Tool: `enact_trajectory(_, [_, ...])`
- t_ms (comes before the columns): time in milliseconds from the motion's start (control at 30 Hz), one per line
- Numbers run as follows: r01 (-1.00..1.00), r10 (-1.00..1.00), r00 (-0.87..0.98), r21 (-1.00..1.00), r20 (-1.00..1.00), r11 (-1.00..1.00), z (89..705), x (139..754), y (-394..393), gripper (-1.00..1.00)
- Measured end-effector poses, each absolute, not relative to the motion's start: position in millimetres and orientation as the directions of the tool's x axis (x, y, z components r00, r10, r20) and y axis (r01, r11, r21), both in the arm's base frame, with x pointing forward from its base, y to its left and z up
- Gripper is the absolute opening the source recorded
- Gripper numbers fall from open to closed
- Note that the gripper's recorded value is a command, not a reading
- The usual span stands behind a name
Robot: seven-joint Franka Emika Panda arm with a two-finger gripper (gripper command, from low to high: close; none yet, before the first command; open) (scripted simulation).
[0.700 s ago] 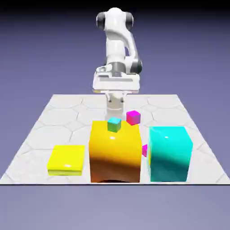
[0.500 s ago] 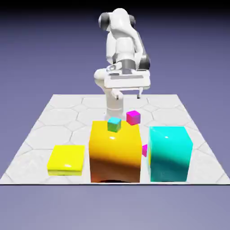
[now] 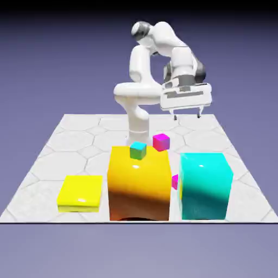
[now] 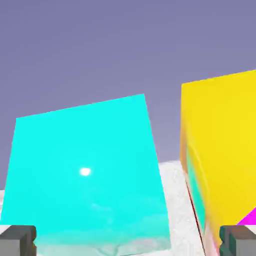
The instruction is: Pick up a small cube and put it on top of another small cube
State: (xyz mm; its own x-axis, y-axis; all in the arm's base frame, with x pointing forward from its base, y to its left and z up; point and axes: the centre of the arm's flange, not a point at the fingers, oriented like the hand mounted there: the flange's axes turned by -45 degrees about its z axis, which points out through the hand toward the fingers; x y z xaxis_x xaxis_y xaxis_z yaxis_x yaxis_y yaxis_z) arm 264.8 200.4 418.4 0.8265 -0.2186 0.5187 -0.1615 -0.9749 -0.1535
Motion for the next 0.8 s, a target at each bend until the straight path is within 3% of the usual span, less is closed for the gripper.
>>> enact_trajectory(400, [-0.395, -0.398, 0.813, -0.099, 0.425, -0.913, 329.2, 206.6, 232.8, 0.00])
enact_trajectory(800, [-0.674, -0.621, 0.668, -0.020, 0.409, -0.738, 229.9, 184.5, 204.1, 0.00])
